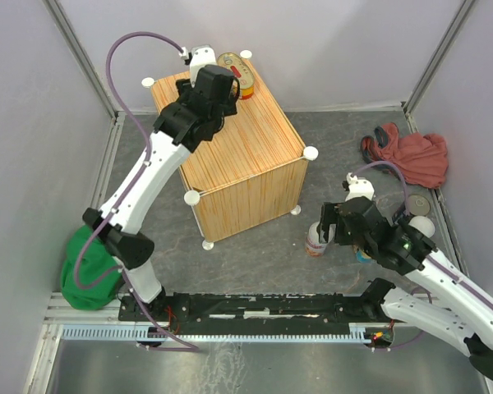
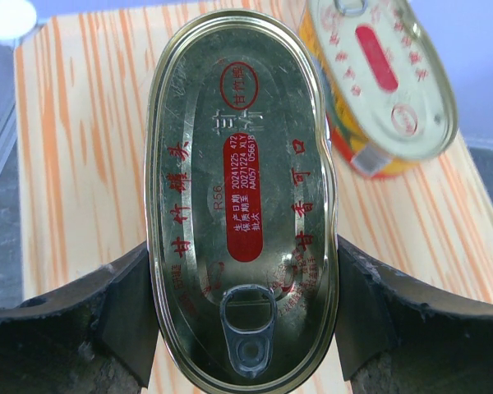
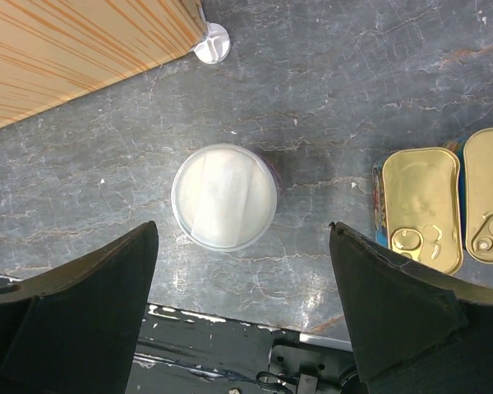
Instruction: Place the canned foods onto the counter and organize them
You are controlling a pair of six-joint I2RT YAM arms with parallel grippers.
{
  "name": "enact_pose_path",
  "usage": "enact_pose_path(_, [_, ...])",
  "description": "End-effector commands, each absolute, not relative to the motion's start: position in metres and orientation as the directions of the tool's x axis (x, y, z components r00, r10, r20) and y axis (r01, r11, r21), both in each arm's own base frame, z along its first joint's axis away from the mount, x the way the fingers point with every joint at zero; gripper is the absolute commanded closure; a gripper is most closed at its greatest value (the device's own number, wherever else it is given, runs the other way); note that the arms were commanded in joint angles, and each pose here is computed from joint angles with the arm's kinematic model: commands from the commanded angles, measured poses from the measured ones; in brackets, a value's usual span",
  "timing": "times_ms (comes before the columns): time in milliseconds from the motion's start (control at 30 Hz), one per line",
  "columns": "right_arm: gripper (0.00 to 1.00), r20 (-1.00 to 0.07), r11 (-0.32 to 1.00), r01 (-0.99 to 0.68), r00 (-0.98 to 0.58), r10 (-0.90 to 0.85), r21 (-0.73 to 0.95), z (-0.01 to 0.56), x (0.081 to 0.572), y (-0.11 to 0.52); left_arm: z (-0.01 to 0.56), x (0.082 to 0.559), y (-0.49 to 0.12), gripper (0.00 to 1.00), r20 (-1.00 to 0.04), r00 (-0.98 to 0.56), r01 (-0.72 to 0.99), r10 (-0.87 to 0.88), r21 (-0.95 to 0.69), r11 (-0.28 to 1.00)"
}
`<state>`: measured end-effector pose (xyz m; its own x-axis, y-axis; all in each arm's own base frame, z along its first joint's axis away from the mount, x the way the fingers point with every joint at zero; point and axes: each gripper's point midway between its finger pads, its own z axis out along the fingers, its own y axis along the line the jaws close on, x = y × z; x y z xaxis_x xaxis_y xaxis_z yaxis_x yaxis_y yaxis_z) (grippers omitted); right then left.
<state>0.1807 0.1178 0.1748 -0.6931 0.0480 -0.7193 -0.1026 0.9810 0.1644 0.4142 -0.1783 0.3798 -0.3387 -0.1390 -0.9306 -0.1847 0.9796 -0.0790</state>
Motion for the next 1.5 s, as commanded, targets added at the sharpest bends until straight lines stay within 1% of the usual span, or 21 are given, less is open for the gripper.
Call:
enact_pose_path(0, [0.07,-0.749,0.974,-0.106,-0.657,0.082,0.199,0.195,0.182,0.117,0.428,0.443,-0.184,0.97,-0.959,-0.207,-0.177,-0.195,-0.160,0.971])
enact_pose_path(233, [0.07,-0.747,0.972,-0.097,-0.657,0.098,0.213,0.192,0.175,0.111,0.414,0.472,-0.172,0.97,-0.954,-0.211,-0.260,-0.214,-0.156,0.953])
enact_pose_path(467, [0.07,-0.748,0.973,-0.085,-0.655,0.108,0.215,0.190,0.170,0.104,0.408,0.478,-0.160,0.97,-0.948,-0.204,-0.308,-0.245,-0.175,0.935])
enact_pose_path(733, [0.07,-0.744,0.972,-0.075,-0.657,0.120,0.223,0.190,0.165,0.100,0.406,0.488,-0.160,0.97,-0.950,-0.213,-0.289,-0.226,-0.160,0.944])
enact_pose_path(900, [0.07,-0.740,0.972,-0.074,-0.662,0.120,0.224,0.188,0.162,0.098,0.395,0.492,-0.160,0.95,-0.946,-0.239,-0.287,-0.220,-0.148,0.946])
enact_pose_path(1200, [0.07,-0.739,0.971,-0.077,-0.663,0.119,0.225,0.192,0.159,0.095,0.390,0.499,-0.153,0.94,-0.944,-0.244,-0.299,-0.223,-0.146,0.943])
enact_pose_path(1267, [0.07,-0.737,0.971,-0.080,-0.666,0.117,0.227,0.191,0.158,0.096,0.388,0.500,-0.151,0.91,-0.943,-0.247,-0.305,-0.223,-0.143,0.941])
enact_pose_path(1300, [0.07,-0.735,0.971,-0.082,-0.669,0.115,0.226,0.191,0.158,0.097,0.388,0.500,-0.149,0.88,-0.942,-0.248,-0.309,-0.225,-0.143,0.940])
enact_pose_path(1433, [0.07,-0.735,0.972,-0.090,-0.671,0.101,0.217,0.192,0.159,0.097,0.388,0.502,-0.144,0.69,-0.939,-0.252,-0.309,-0.236,-0.153,0.939])
enact_pose_path(1467, [0.07,-0.734,0.973,-0.093,-0.672,0.096,0.213,0.191,0.159,0.098,0.387,0.503,-0.144,0.66,-0.938,-0.254,-0.307,-0.237,-0.154,0.939])
